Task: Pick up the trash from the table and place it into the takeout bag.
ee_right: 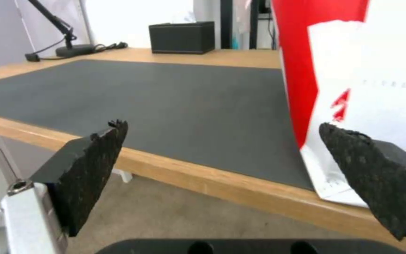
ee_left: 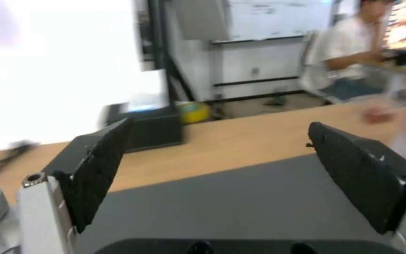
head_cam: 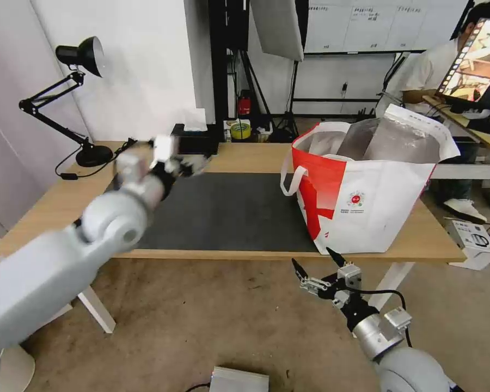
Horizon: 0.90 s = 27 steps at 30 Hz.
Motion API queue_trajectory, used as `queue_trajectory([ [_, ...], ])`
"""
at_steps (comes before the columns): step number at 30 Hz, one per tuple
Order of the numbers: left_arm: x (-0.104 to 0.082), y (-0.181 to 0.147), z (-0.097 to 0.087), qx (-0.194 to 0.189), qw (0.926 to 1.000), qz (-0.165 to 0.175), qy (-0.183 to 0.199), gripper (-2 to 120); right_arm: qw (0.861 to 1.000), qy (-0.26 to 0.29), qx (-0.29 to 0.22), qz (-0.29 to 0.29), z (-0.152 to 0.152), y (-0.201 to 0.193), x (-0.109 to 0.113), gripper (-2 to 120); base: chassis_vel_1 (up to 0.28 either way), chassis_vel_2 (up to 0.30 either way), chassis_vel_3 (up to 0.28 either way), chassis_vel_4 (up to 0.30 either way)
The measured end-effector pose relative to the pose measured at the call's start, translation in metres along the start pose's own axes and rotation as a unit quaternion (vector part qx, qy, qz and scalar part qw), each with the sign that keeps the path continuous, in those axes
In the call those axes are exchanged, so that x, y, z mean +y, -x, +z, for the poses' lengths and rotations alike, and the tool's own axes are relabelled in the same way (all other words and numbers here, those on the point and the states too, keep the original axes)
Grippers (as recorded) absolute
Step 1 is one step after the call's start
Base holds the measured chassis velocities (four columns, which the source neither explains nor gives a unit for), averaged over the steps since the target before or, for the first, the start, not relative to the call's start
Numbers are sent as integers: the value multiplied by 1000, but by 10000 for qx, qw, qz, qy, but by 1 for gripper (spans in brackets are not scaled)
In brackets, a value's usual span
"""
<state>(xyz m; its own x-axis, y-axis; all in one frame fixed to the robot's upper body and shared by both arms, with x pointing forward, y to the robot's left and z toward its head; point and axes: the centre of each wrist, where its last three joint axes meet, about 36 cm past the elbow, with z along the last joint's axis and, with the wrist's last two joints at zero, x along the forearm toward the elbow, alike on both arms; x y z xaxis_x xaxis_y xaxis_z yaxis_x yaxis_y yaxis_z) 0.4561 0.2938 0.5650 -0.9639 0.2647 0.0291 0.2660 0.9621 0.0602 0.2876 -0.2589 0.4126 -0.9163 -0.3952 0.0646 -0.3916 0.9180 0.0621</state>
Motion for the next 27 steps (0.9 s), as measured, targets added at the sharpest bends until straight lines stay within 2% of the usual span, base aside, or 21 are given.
queue_trajectory([
  [3, 8, -21, 33, 88, 9998, -183, -6, 100, 10000, 1, 1, -1, 0, 0, 0, 100, 0, 0, 0, 0],
  [4, 8, -21, 33, 88, 9998, -183, -6, 100, 10000, 1, 1, -1, 0, 0, 0, 100, 0, 0, 0, 0],
  [6, 9, -34, 51, 33, 9994, -323, -69, 100, 10000, 1, 1, 0, 0, 0, 0, 100, 0, 0, 0, 0],
  [7, 9, -34, 51, 33, 9994, -323, -69, 100, 10000, 1, 1, 0, 0, 0, 0, 100, 0, 0, 0, 0],
  [10, 7, -47, 68, -51, 9983, -539, -194, 100, 10000, 1, 1, -1, 0, 0, 0, 100, 0, 0, 0, 0],
  [19, 7, -66, 99, -199, 9954, -926, -157, 100, 10000, 1, 1, -1, 0, 0, 0, 100, 0, 0, 0, 0],
  [22, 8, -84, 121, -145, 9929, -1175, -142, 100, 10000, 1, 1, -1, 0, 0, 0, 100, 0, 0, 0, 0],
  [23, 8, -84, 121, -145, 9929, -1175, -142, 100, 10000, 1, 1, -1, 0, 0, 0, 100, 0, 0, 0, 0],
  [25, 6, -101, 138, -83, 9904, -1368, -190, 100, 10000, 1, 1, -1, 0, 0, 0, 100, 0, 0, 0, 0],
  [27, 5, -108, 145, -72, 9892, -1446, -219, 100, 10000, 1, 1, -1, 0, 0, 0, 100, 0, 0, 0, 0],
])
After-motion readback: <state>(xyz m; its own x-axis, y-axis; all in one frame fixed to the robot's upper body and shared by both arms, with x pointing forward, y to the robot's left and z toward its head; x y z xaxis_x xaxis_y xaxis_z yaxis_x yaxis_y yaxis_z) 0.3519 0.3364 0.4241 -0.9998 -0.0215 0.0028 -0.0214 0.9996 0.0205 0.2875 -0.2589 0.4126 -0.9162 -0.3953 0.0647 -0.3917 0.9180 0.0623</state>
